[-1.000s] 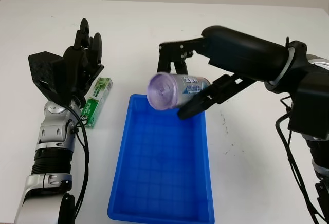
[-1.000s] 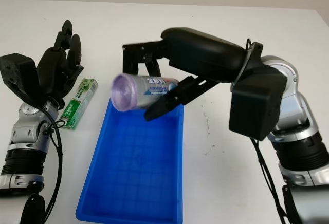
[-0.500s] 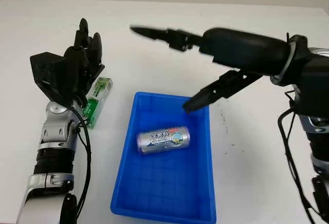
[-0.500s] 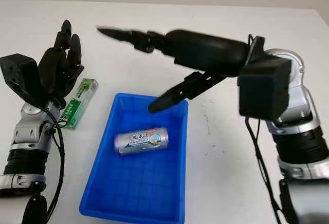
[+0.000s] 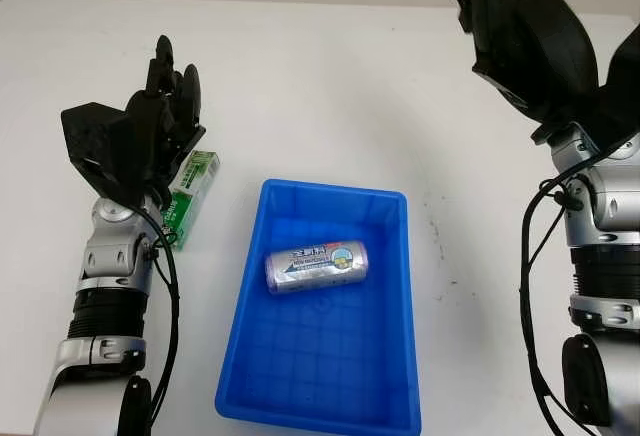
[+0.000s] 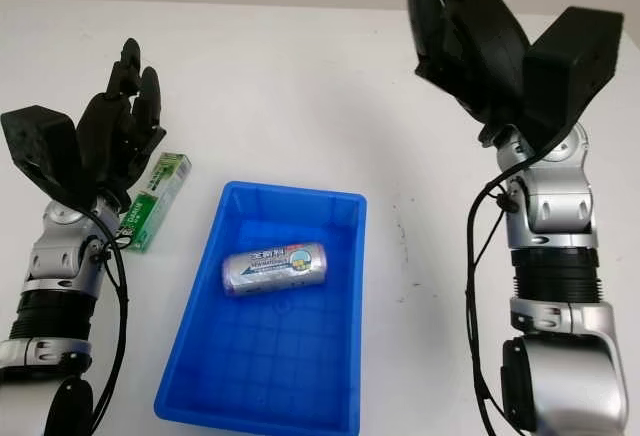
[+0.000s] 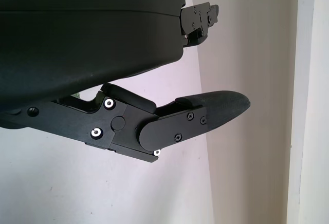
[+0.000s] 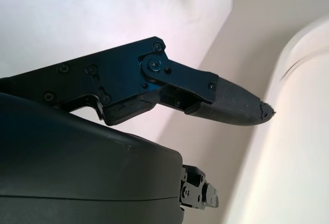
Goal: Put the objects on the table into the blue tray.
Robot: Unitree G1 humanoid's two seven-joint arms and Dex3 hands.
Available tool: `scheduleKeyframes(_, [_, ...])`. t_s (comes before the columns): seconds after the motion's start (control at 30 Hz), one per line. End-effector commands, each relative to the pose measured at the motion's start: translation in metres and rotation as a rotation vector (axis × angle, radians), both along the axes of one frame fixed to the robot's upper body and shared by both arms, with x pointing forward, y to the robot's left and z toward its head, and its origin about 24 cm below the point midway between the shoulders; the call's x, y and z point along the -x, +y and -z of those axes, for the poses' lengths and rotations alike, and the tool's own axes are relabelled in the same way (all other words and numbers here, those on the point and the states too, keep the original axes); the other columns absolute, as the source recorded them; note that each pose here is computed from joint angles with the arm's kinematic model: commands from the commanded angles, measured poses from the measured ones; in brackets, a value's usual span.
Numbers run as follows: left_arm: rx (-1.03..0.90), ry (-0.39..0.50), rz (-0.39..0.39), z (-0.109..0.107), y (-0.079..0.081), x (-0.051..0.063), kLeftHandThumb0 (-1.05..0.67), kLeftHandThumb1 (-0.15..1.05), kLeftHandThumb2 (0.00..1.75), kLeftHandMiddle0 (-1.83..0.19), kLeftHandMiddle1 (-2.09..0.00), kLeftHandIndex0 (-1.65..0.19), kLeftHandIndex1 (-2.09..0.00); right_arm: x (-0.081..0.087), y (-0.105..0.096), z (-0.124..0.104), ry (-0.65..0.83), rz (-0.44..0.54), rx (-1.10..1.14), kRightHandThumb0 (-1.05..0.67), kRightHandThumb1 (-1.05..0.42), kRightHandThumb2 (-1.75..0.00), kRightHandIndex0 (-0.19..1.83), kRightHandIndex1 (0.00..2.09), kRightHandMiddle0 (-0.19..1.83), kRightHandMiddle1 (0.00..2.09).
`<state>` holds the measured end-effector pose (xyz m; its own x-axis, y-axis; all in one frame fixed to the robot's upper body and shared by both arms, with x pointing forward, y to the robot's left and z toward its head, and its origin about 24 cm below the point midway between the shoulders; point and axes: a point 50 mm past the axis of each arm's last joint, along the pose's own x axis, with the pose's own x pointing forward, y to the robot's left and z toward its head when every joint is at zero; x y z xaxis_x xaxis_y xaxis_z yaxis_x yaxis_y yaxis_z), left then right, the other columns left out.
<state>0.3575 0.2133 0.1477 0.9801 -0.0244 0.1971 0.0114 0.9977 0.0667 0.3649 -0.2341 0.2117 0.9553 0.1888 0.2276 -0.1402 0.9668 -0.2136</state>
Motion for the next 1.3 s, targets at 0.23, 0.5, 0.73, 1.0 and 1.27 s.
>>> scheduleKeyframes(0.23, [-0.031, -0.016, -0.004, -0.006, 0.005, 0.000, -0.65, 1.05, 0.68, 0.19, 0.00, 0.19, 0.00, -0.001, -0.007, 0.037, 0.080, 0.111, -0.161, -0.77, -1.05, -0.79, -0.19, 0.00, -0.19, 0.00])
scheduleKeyframes(0.5, [-0.043, -0.012, -0.005, -0.007, 0.004, -0.001, -0.66, 1.05, 0.68, 0.19, 0.00, 0.19, 0.00, 0.002, 0.006, 0.050, 0.098, 0.096, -0.123, -0.73, -1.05, -0.89, -0.19, 0.00, -0.19, 0.00])
scheduleKeyframes(0.73, [-0.064, -0.025, -0.011, -0.015, 0.009, 0.004, -0.67, 1.05, 0.67, 0.19, 0.00, 0.19, 0.00, 0.003, 0.013, 0.049, 0.097, 0.085, -0.127, -0.71, -1.05, -0.88, -0.19, 0.00, -0.19, 0.00])
scheduleKeyframes(1.0, [-0.256, -0.154, 0.126, -0.063, 0.036, 0.013, -0.72, 1.05, 0.41, 0.19, -0.01, 0.17, -0.02, 0.005, 0.014, 0.047, 0.094, 0.080, -0.135, -0.71, -1.05, -0.90, -0.19, 0.00, -0.19, 0.00])
scheduleKeyframes(1.27, [-0.747, -0.097, 0.134, -0.127, 0.054, 0.021, -0.71, 1.05, 0.12, 0.15, -0.05, 0.12, -0.05, 0.003, 0.017, 0.049, 0.103, 0.059, -0.189, -0.69, -1.05, -0.89, -0.19, 0.00, -0.19, 0.00])
